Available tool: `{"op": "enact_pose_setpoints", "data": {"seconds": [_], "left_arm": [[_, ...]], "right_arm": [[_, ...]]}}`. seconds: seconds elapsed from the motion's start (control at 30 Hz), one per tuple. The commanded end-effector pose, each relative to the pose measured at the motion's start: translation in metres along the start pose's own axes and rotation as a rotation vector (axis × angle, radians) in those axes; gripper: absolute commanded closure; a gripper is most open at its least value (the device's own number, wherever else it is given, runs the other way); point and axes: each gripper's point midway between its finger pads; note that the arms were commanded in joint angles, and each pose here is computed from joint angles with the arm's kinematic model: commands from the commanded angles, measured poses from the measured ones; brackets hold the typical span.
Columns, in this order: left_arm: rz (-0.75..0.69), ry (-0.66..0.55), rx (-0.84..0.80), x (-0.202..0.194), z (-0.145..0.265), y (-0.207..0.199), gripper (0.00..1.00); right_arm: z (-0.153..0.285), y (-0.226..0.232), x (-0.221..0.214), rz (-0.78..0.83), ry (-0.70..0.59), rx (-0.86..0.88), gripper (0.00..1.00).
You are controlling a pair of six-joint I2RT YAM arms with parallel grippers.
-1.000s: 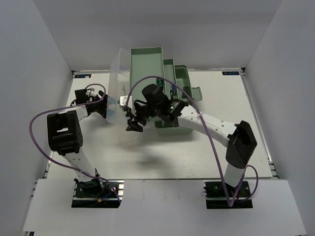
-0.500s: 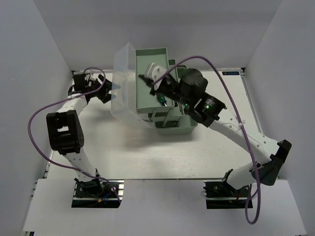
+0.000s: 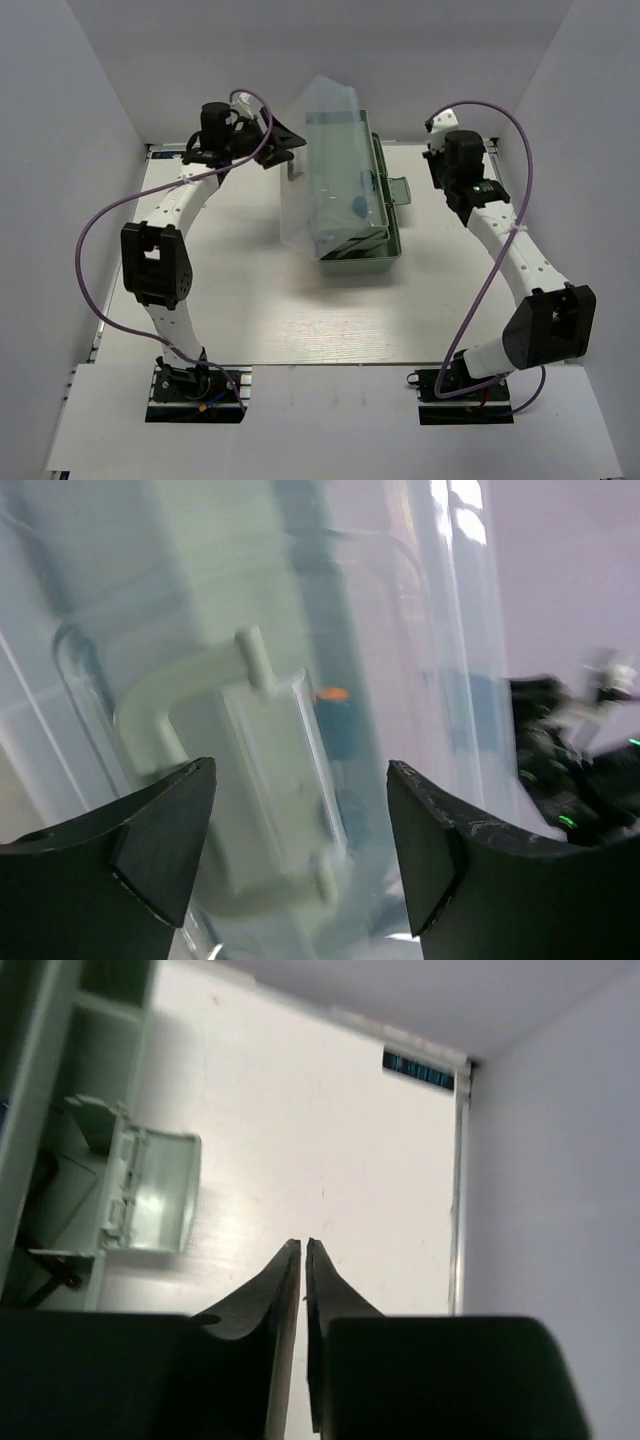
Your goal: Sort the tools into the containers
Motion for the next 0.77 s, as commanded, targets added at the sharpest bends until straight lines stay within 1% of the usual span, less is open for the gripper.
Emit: {"op": "enact_pose_setpoints", "data": {"seconds": [0.0,0.03,0.07,0.1,0.13,0.17,0.2,0.23,0.27,0.3,0.33,0.37,0.4,0.43,0.47,0.5,0.53,0.57,0.63,0.73], "left_arm": [[-0.012,0.061,-0.032,-0.019,-0.012,-0.019,0.20],[-0.024,0.052,-0.026,-0.017,-0.012,-0.021,0.20],[-0.075,0.003,-0.023,-0.006,-0.008,-0.033,0.20],[-0.091,-0.032,0.018,-0.003,0.002,-0.038,0.20],[-0.127,-0.088,0.048,0.005,0.011,-0.044,0.19],[-0.155,-0.200,0.112,0.023,0.021,-0.045,0.17],[-0.175,-0.267,0.160,0.036,0.039,-0.043,0.17],[-0.218,-0.346,0.148,0.040,0.063,-0.068,0.16],[-0.229,-0.450,0.206,0.053,0.081,-0.063,0.13],[-0.289,-0.493,0.225,0.055,0.095,-0.069,0.12],[-0.319,-0.553,0.248,0.060,0.110,-0.074,0.11],[-0.349,-0.575,0.248,0.052,0.126,-0.081,0.11],[-0.381,-0.589,0.270,0.051,0.136,-0.077,0.09],[-0.391,-0.578,0.287,0.044,0.140,-0.071,0.08],[-0.385,-0.551,0.336,0.035,0.139,-0.046,0.08],[-0.407,-0.535,0.359,0.024,0.146,-0.038,0.06],[-0.387,-0.492,0.409,0.011,0.143,-0.007,0.05],[-0.383,-0.459,0.429,0.000,0.143,0.006,0.05],[-0.388,-0.424,0.466,-0.021,0.150,0.034,0.01],[-0.438,-0.443,0.480,-0.030,0.162,0.043,0.01]], "right_arm": [[0.012,0.003,-0.019,-0.085,0.023,0.035,0.85],[0.013,0.006,-0.026,-0.092,0.033,0.058,0.82],[0.014,0.006,-0.032,-0.098,0.041,0.071,0.70],[0.013,0.010,-0.042,-0.106,0.059,0.098,0.64],[0.013,0.012,-0.045,-0.107,0.063,0.109,0.59],[0.014,0.018,-0.045,-0.117,0.050,0.161,0.47],[0.015,0.019,-0.047,-0.121,0.055,0.177,0.43],[0.017,0.024,-0.051,-0.125,0.070,0.200,0.39],[0.018,0.030,-0.048,-0.132,0.054,0.244,0.29],[0.020,0.036,-0.049,-0.146,0.054,0.289,0.24],[0.021,0.037,-0.049,-0.150,0.050,0.303,0.19],[0.024,0.044,-0.048,-0.157,0.047,0.349,0.15],[0.023,0.049,-0.053,-0.166,0.083,0.370,0.10],[0.024,0.049,-0.051,-0.177,0.089,0.375,0.10],[0.022,0.047,-0.053,-0.208,0.115,0.362,0.10],[0.023,0.048,-0.061,-0.231,0.180,0.346,0.10],[0.024,0.047,-0.067,-0.243,0.218,0.327,0.10],[0.022,0.047,-0.066,-0.253,0.220,0.326,0.10],[0.027,0.047,-0.074,-0.279,0.258,0.318,0.10],[0.041,0.044,-0.082,-0.279,0.269,0.288,0.10]]}}
Point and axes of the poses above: each gripper's point midway between its finger pads, its own z axis back along the fingers, its own y axis along the line the jaws close on, x = y × z, and after that the axes turned 12 degrees about z, right-handed
